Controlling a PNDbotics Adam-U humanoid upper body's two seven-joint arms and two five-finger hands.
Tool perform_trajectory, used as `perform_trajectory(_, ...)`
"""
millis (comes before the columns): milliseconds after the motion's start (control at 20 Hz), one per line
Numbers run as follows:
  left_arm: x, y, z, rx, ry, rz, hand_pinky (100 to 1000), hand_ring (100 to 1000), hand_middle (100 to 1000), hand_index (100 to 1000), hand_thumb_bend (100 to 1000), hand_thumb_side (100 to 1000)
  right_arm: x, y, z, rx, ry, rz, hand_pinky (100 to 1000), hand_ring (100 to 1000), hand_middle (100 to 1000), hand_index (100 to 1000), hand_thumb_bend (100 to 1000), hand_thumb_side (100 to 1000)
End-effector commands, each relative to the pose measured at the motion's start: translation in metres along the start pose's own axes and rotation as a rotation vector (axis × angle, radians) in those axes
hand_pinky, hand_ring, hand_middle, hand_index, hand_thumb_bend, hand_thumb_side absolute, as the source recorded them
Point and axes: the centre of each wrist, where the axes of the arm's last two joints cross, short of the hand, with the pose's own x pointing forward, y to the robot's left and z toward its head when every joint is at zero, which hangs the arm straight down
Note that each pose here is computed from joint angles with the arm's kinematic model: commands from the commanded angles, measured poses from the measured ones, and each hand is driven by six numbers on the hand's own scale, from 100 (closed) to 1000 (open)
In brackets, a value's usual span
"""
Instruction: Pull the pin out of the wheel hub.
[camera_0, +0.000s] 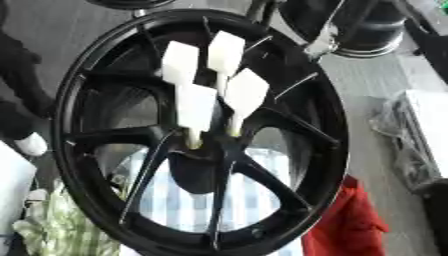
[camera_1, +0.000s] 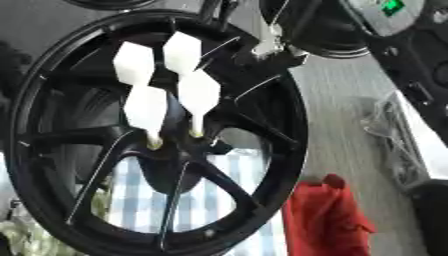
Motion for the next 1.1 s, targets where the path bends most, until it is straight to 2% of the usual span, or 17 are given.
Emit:
perform_trajectory(50,0.008,0.009,-0.004,0.009,-0.025,-0.031,719,833,777,788,108,871,0.015,-0.007,-0.003,0.008,-0.017,0.033,869,745,790,852,438,230)
perform_trajectory(550,0.003,0.01,-0.002,0.001,-0.007,-0.053,719,834,776,785,100,872,0.016,-0.001,-0.013,0.017,-0.026,0.003,853,721,755,818,444,161)
perform_trajectory(900,-0.001,0.012,0.0,0.003,0.011,-0.067,719,835,775,785,100,874,0.017,-0.003,-0.012,0.015,-0.016,-0.01,857,750,779,833,459,217)
perform_trajectory(950,-0.002,0.013,0.001,0.004,0.013,-0.067,719,835,775,785,100,876,0.02,-0.006,-0.011,0.003,-0.019,-0.005,862,768,785,834,476,222)
perform_trajectory(1000,-0.003,0.014,0.002,0.007,0.017,-0.069,720,835,775,785,100,874,0.026,-0.011,-0.008,-0.017,-0.024,0.027,857,770,782,833,508,276)
perform_trajectory(1050,-0.005,0.015,0.003,0.012,0.023,-0.073,720,835,775,785,100,875,0.035,-0.017,-0.005,-0.037,-0.024,0.08,857,770,777,833,510,217)
perform_trajectory(1100,-0.006,0.017,0.003,0.016,0.027,-0.074,720,835,775,785,100,876,0.041,-0.019,-0.004,-0.049,-0.021,0.12,849,768,768,831,530,212)
